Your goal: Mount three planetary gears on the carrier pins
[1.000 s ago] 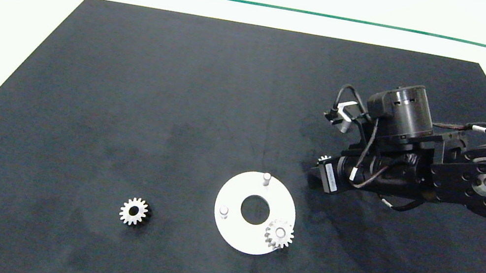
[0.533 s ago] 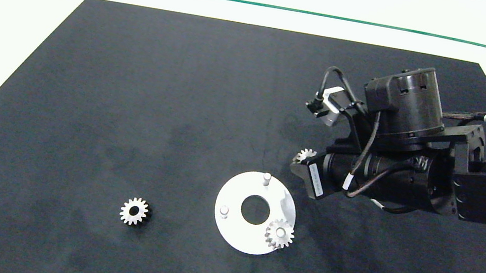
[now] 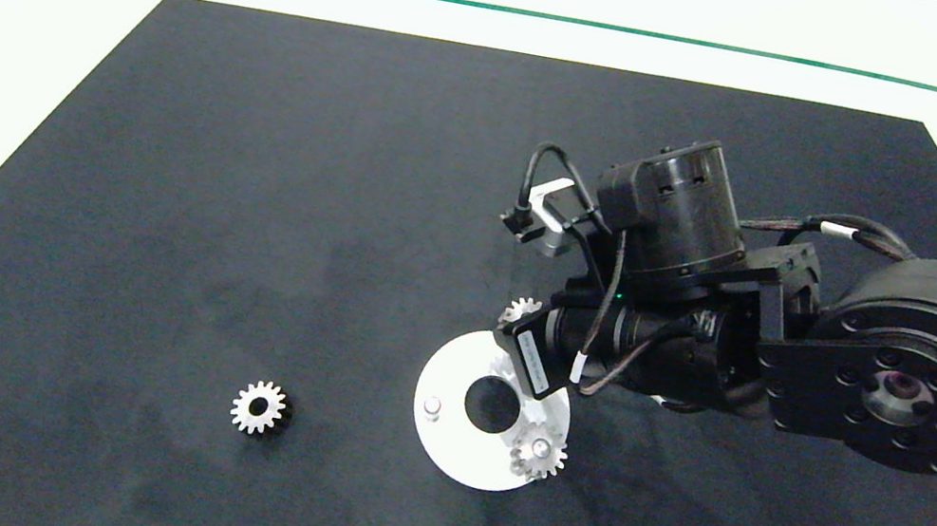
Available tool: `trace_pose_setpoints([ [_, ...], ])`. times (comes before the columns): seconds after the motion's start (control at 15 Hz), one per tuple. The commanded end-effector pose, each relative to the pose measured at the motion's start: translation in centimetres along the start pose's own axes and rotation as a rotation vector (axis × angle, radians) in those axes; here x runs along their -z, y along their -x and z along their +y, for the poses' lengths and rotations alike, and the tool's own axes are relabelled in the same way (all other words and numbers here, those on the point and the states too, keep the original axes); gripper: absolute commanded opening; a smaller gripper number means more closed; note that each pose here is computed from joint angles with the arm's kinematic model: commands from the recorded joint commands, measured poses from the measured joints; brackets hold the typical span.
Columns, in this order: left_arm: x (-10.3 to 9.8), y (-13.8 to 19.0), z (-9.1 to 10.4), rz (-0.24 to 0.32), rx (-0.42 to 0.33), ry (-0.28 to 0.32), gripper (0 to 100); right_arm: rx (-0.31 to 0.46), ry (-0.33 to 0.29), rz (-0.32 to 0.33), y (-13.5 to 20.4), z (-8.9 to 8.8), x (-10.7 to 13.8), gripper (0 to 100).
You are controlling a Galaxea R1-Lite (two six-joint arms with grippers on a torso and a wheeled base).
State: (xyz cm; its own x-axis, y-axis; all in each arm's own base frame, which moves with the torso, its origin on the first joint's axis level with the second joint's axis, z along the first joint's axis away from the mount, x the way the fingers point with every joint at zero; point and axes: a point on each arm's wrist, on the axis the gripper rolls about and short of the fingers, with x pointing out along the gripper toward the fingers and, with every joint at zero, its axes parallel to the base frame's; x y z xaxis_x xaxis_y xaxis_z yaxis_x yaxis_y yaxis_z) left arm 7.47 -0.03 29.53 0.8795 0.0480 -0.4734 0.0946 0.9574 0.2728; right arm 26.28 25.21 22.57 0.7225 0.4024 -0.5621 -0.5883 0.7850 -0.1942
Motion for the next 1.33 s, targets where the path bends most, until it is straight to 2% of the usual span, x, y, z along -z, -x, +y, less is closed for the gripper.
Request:
trace_pose_setpoints([
  [0.07,0.03,-0.01,-0.01,0.004,0.000,-0.002,100,-0.007,0.011,0.028,-1.47,0.63,0.36,25],
  [1.33,0.08,-0.04,-0.02,0.007,0.001,-0.002,100,0.006,0.000,0.039,-1.53,0.02,0.63,25],
])
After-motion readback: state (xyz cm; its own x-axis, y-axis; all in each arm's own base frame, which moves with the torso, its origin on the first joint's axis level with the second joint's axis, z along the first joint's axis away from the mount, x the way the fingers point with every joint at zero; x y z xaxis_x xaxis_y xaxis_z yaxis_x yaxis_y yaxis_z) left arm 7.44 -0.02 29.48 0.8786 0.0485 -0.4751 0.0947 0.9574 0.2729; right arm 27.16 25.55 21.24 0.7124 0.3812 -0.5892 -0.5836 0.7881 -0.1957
